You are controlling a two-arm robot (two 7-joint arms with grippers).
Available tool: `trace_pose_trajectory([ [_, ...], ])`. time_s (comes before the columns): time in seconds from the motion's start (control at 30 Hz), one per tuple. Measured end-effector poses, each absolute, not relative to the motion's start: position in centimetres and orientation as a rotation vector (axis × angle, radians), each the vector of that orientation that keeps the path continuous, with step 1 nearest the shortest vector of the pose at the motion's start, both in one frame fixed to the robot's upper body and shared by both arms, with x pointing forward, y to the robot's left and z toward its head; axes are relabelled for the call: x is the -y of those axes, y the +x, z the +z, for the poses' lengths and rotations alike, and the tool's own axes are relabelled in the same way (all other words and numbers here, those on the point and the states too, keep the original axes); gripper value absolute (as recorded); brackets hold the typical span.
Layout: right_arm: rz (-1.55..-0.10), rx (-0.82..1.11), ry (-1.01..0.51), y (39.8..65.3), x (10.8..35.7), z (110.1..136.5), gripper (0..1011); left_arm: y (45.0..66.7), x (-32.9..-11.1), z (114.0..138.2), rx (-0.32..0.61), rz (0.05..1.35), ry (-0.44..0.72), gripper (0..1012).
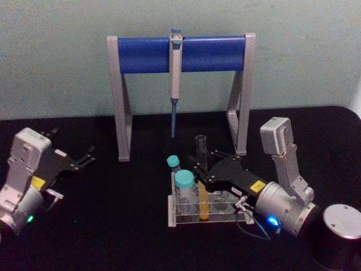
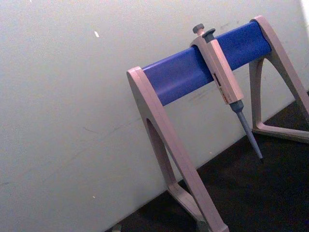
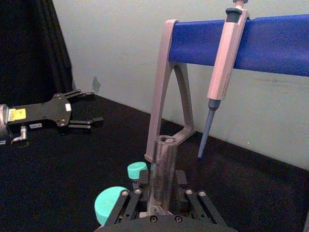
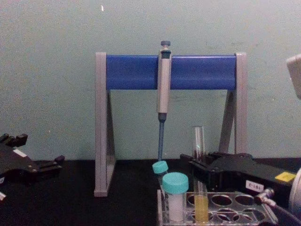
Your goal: Pick up the test tube from the test tube rack, shake it, then place it back into the test tube rack.
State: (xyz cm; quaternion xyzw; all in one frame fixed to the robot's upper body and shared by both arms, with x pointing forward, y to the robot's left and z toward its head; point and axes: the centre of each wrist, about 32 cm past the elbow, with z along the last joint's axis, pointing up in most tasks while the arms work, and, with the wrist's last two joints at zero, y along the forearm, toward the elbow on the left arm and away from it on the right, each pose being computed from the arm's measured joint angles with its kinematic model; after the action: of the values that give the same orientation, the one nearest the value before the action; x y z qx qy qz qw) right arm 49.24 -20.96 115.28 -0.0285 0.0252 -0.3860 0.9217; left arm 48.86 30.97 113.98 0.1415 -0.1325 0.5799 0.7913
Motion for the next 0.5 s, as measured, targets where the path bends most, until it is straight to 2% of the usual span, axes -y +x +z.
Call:
trace_pose_trajectory([
  [0.13, -0.793, -0.053, -0.057, 49.24, 20.96, 115.28, 240, 48.86, -30.97, 113.98, 0.285, 1.248, 0.304, 1001],
  [0.5, -0.793, -0.053, -0.057, 49.24, 20.96, 115.28, 235, 48.86, -30.97, 113.98, 0.285, 1.248, 0.304, 1001],
])
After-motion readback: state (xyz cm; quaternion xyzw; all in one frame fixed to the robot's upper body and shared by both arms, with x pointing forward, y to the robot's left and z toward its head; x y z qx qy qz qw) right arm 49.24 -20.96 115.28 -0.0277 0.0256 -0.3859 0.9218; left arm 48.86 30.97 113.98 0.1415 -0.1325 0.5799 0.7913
